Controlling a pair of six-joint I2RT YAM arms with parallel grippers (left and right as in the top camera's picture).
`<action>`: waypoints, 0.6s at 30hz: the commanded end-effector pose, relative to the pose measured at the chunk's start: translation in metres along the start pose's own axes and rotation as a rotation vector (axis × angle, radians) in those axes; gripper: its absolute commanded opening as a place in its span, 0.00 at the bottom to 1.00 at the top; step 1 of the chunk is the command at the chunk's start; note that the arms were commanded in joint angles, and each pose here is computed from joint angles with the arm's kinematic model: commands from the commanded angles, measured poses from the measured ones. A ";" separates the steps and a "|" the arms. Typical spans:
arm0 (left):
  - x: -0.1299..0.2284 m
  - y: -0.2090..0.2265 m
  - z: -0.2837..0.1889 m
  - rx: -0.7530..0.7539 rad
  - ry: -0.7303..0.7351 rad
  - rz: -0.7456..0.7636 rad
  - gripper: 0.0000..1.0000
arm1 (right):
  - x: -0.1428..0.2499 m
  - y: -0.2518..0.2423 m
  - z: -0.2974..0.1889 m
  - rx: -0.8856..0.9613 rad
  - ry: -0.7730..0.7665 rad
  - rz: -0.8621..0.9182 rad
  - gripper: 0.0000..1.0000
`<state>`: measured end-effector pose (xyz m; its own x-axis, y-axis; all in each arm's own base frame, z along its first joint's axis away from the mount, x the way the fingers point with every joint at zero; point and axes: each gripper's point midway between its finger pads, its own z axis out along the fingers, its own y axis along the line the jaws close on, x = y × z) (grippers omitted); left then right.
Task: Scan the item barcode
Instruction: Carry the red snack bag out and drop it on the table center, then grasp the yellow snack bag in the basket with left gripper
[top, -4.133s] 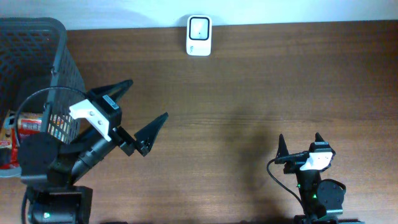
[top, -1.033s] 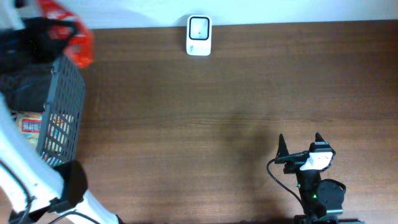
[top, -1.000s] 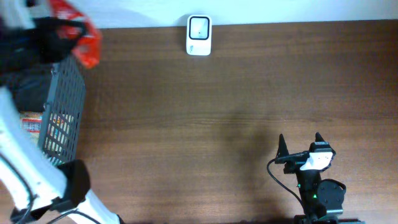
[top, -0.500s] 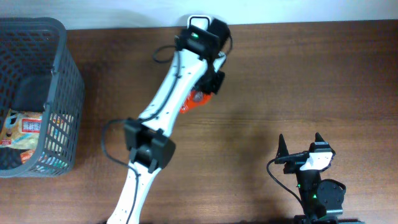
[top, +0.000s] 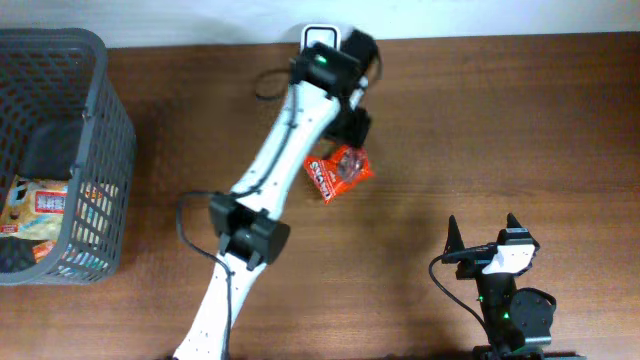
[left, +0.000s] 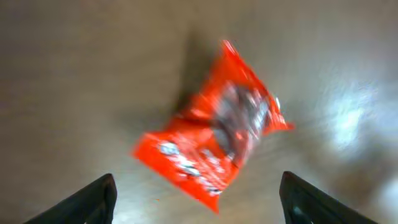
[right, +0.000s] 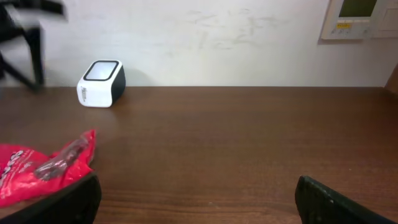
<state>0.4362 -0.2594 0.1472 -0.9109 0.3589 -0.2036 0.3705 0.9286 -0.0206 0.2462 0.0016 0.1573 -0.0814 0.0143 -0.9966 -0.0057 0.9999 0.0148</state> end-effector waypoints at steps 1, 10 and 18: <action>-0.022 0.073 -0.140 -0.009 -0.353 -0.137 0.95 | 0.003 -0.001 0.000 0.000 0.005 -0.002 0.98; 0.123 0.349 -0.322 -0.366 -0.696 -0.763 0.92 | 0.003 -0.001 0.000 0.001 0.005 -0.002 0.98; 0.245 0.465 -0.199 -0.415 -0.253 -1.320 0.90 | 0.004 -0.001 0.000 0.001 0.006 -0.002 0.98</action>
<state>0.3574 0.2496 0.3347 -0.5482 -0.6455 -0.5318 -0.7256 0.6833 -0.0814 0.2462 0.0016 0.1573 -0.0814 0.0146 -0.9966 -0.0056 0.9999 0.0152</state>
